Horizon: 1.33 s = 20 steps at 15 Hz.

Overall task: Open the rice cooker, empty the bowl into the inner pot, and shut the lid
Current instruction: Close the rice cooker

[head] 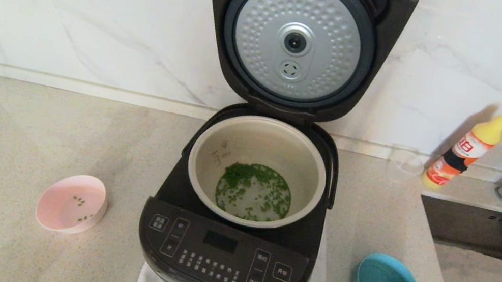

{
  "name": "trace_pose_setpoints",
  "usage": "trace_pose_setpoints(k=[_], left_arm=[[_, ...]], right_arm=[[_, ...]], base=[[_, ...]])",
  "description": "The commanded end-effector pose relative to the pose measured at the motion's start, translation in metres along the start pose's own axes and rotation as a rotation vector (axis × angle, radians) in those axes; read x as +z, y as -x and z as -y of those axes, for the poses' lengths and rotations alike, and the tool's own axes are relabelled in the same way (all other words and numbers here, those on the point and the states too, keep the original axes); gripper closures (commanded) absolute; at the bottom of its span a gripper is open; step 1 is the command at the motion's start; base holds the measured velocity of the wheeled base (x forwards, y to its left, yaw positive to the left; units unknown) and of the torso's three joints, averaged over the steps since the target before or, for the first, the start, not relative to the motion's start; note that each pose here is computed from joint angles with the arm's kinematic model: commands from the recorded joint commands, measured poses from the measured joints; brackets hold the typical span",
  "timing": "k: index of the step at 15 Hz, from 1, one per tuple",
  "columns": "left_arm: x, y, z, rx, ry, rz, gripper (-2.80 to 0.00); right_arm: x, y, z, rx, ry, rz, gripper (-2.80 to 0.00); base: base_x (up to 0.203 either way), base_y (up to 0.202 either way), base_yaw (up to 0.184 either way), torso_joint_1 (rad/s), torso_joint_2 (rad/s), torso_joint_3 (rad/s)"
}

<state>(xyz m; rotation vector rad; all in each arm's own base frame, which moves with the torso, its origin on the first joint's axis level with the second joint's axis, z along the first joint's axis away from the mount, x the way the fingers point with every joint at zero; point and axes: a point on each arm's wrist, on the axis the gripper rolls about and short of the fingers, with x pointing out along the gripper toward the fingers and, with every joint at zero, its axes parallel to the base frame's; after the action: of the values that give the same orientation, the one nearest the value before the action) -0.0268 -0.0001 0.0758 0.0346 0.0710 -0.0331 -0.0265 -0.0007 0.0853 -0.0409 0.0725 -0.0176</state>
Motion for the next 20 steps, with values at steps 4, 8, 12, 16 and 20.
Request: trace_pose_setpoints(k=[4, 8, 12, 16, 20], left_arm=[[0.000, 0.000, 0.000, 0.000, 0.001, 0.000, 0.00], [0.000, 0.000, 0.000, -0.001, -0.011, -0.002, 0.00], [-0.001, 0.000, 0.000, -0.001, -0.011, -0.005, 0.00], [0.051, 0.014, -0.001, -0.007, 0.023, 0.093, 0.00], [0.104, -0.029, -0.003, -0.058, 0.273, -0.103, 0.00]], right_arm=[[-0.009, 0.000, -0.001, 0.039, -0.035, 0.007, 0.00], [-0.009, 0.000, -0.001, 0.038, -0.037, 0.005, 0.00], [-0.009, 0.000, -0.001, 0.037, -0.037, 0.005, 0.00], [-0.009, 0.000, -0.001, 0.037, -0.037, 0.005, 0.00], [-0.009, 0.000, -0.001, 0.037, -0.037, 0.005, 0.00]], base=[[0.000, 0.000, 0.000, 0.000, 0.00, 0.000], [0.000, 0.000, 0.000, 0.000, 0.00, 0.000], [0.000, 0.000, 0.000, 0.000, 0.00, 0.000], [0.000, 0.000, 0.000, 0.000, 0.00, 0.000], [0.000, 0.000, 0.000, 0.000, 0.00, 0.000]])
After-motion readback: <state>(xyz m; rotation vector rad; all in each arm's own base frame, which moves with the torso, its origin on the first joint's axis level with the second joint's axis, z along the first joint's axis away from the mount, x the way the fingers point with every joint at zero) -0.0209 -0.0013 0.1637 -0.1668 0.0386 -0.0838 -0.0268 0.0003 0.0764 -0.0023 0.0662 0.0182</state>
